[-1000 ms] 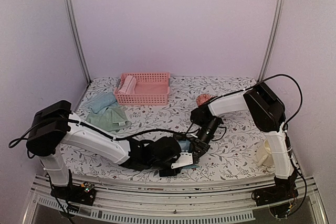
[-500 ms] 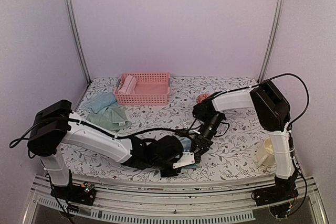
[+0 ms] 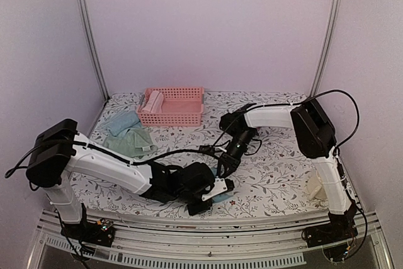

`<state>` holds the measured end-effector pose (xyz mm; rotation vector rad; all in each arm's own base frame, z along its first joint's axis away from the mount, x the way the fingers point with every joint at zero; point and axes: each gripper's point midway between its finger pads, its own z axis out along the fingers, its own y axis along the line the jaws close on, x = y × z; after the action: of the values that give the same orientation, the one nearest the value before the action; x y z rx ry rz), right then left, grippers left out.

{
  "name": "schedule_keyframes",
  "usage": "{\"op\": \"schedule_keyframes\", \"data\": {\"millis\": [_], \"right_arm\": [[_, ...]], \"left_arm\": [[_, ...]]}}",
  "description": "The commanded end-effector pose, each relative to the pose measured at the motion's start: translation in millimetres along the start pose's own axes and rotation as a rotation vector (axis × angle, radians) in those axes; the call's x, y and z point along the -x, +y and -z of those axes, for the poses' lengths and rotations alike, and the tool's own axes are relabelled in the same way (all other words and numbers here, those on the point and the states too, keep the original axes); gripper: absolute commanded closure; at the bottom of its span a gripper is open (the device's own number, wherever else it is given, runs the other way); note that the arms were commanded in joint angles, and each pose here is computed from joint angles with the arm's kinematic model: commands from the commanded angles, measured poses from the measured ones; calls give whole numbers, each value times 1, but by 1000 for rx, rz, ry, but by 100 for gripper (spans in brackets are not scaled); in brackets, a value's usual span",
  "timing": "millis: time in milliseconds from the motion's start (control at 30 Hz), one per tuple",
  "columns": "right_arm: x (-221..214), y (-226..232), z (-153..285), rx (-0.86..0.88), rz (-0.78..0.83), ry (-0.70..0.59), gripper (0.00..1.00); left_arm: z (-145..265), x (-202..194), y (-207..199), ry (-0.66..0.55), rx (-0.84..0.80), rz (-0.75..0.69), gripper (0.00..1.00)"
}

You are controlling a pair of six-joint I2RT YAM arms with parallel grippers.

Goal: Roll the towels
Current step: Roll the towel at the center of the board.

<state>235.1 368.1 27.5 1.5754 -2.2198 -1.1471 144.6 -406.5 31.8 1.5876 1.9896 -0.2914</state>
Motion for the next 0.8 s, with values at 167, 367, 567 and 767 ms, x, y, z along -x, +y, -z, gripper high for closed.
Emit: {"op": "schedule_keyframes", "data": {"millis": [167, 367, 567, 767], "right_arm": [[14, 18, 139, -287, 125, -264, 60], [-8, 85, 159, -379, 405, -381, 60], [-45, 99, 80, -497, 671, -178, 58], [-54, 83, 20, -572, 767, -34, 56]], "left_arm": [[-15, -43, -24, 120, -243, 260, 97], [-18, -42, -29, 82, -494, 458, 96], [-28, -61, -34, 118, -667, 605, 95], [-32, -67, -35, 126, -752, 660, 93]]}}
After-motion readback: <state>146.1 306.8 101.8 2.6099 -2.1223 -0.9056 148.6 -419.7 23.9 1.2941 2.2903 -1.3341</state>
